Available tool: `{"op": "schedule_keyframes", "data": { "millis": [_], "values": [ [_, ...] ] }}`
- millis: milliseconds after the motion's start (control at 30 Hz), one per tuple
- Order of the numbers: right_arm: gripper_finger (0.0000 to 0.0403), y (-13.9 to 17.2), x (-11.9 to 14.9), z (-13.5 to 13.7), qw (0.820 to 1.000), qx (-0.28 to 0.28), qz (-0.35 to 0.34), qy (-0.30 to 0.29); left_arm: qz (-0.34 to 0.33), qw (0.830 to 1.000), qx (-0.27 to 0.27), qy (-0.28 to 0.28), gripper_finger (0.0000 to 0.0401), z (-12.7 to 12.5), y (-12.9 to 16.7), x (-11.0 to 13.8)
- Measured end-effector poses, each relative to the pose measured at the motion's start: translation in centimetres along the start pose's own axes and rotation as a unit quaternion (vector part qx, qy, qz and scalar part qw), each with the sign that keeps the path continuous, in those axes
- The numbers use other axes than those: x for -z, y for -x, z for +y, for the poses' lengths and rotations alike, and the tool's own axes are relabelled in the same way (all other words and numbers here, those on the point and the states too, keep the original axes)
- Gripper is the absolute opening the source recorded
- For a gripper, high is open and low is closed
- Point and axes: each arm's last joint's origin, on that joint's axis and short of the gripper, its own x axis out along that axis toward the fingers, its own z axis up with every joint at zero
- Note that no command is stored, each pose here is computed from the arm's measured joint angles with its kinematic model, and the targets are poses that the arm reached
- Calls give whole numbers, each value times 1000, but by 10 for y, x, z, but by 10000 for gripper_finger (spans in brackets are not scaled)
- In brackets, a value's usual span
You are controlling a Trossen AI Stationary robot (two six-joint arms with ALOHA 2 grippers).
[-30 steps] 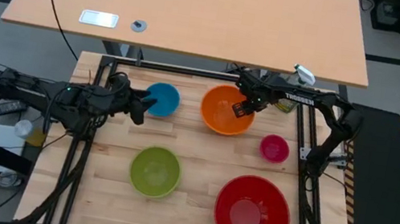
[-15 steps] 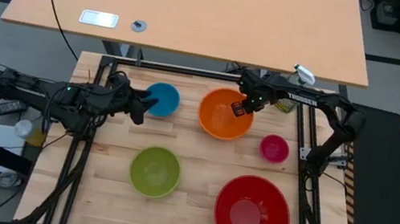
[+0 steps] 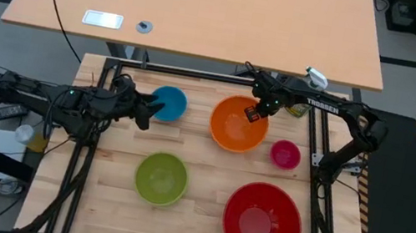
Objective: Nest bowls inside each other
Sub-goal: Stack the orange bowl on the red bowl
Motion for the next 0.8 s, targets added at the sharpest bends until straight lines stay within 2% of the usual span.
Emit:
{"op": "schedule_keyframes", "data": {
  "millis": [367, 633, 800],
  "values": [
    [19, 2, 1, 1, 1000, -16, 3, 0, -6, 1000, 6, 6, 242, -1, 0, -1],
    [25, 4, 3, 5, 996, -84, 27, -1, -5, 999, 32, -8, 242, -5, 0, -3],
    [23, 20, 8, 8, 990, -136, 25, 9, -3, 999, 32, -10, 242, -5, 0, -3]
  ]
}}
